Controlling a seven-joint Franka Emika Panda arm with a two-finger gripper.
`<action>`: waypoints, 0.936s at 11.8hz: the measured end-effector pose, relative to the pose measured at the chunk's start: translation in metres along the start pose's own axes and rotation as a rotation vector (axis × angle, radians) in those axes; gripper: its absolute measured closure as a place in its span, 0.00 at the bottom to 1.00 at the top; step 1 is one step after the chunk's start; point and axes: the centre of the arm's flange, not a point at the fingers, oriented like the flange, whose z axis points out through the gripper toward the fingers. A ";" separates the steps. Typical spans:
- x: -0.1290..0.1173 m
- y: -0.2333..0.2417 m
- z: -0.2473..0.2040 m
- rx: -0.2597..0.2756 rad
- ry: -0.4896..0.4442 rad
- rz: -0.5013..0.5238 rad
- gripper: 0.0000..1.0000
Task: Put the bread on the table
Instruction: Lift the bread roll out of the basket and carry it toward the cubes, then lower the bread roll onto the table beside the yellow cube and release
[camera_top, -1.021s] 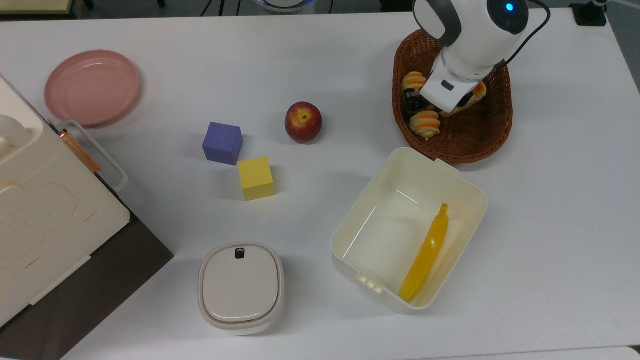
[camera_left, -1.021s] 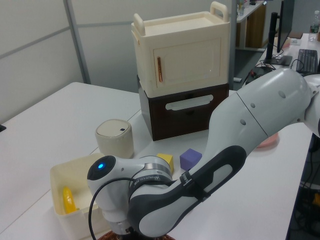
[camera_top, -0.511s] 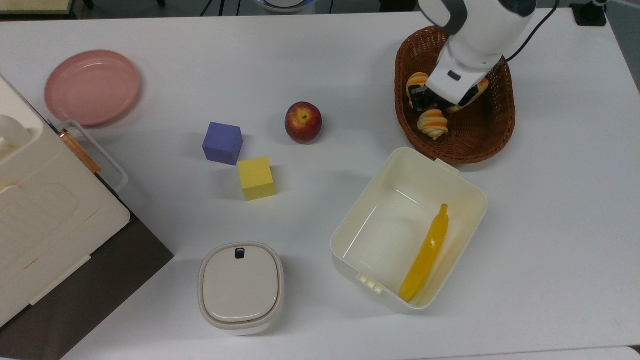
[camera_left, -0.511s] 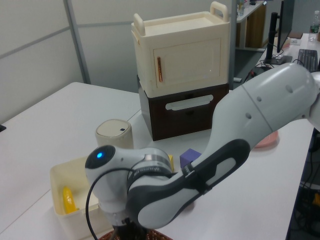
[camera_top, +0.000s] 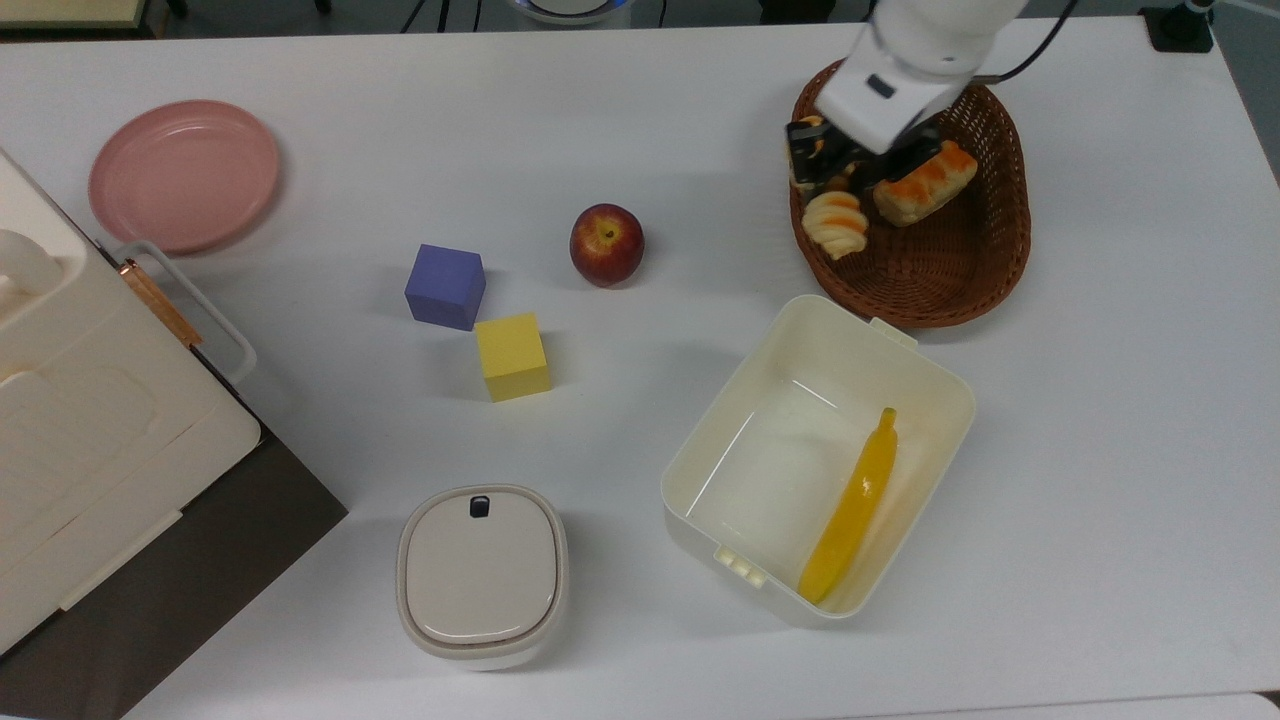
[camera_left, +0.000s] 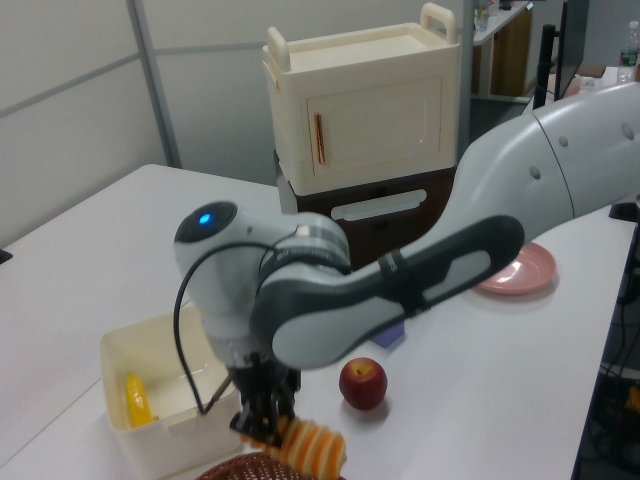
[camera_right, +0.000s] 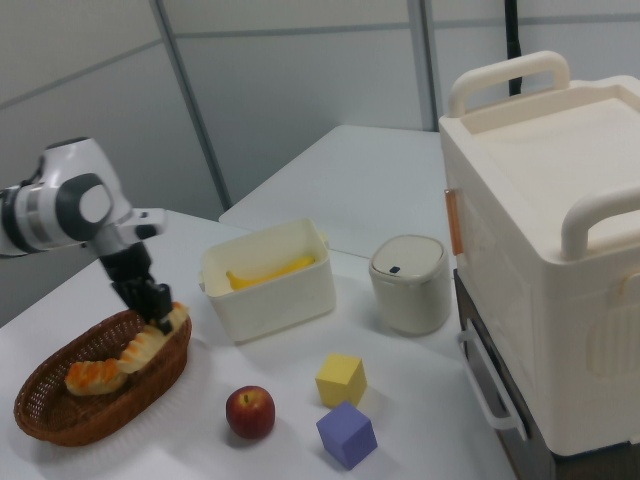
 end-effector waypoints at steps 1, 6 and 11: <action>0.010 0.027 0.000 0.001 -0.002 0.023 0.62; 0.037 0.208 -0.002 0.000 -0.029 0.083 0.59; 0.030 0.333 0.008 0.011 -0.046 0.132 0.24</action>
